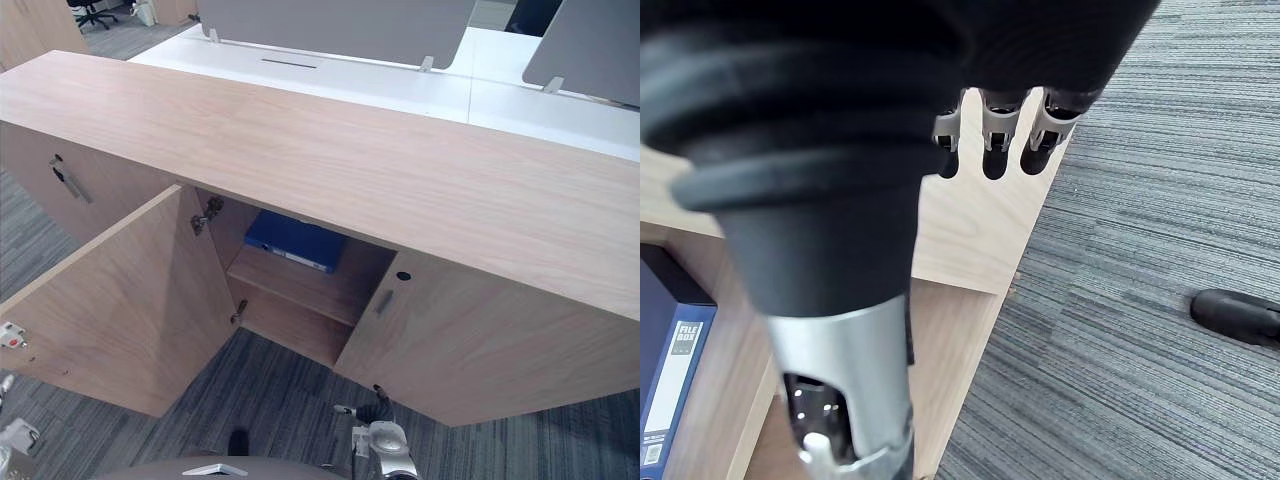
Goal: Walk over to the cabinet, pick up the folder, carry it to the office cabinet, place the folder inside the office cabinet, then close the office cabinet door
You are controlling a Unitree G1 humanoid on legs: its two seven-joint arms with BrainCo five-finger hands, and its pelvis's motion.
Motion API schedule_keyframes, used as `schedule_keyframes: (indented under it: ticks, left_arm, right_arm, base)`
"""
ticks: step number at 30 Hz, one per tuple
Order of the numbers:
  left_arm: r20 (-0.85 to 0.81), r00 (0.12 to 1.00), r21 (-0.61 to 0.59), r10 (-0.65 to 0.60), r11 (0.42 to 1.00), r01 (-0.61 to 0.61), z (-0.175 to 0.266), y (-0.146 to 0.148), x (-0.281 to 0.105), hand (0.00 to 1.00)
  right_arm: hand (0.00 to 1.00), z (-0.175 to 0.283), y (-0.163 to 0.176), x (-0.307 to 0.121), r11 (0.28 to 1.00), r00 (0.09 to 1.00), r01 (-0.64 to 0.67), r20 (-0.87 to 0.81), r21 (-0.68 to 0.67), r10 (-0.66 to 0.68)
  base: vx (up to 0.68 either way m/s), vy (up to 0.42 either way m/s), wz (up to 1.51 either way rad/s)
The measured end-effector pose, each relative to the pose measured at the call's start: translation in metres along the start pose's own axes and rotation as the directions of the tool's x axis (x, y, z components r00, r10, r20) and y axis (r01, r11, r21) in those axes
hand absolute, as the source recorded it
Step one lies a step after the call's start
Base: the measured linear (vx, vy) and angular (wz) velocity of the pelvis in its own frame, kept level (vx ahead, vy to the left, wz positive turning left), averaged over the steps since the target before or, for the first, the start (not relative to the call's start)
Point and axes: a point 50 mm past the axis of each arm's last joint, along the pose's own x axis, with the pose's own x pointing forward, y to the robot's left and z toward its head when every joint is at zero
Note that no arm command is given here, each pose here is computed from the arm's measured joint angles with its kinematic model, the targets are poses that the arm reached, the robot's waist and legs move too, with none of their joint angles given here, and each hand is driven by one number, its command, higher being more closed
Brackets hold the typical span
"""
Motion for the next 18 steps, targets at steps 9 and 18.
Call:
schedule_keyframes:
  ticks: [9,18]
  left_arm:
    - [0.131,0.978,0.091,-0.163,0.984,0.152,0.030,-0.033,0.002,0.00]
    - [0.152,0.957,0.146,-0.246,0.964,0.224,0.034,-0.045,-0.003,0.00]
  right_arm:
    - [0.00,0.000,-0.001,0.000,1.000,1.000,-0.001,0.001,-0.003,0.001]
    - [0.00,-0.007,-0.003,-0.002,1.000,1.000,0.001,-0.015,-0.004,-0.001]
  base:
    - [0.00,-0.003,0.00]
    - [0.00,-0.011,0.00]
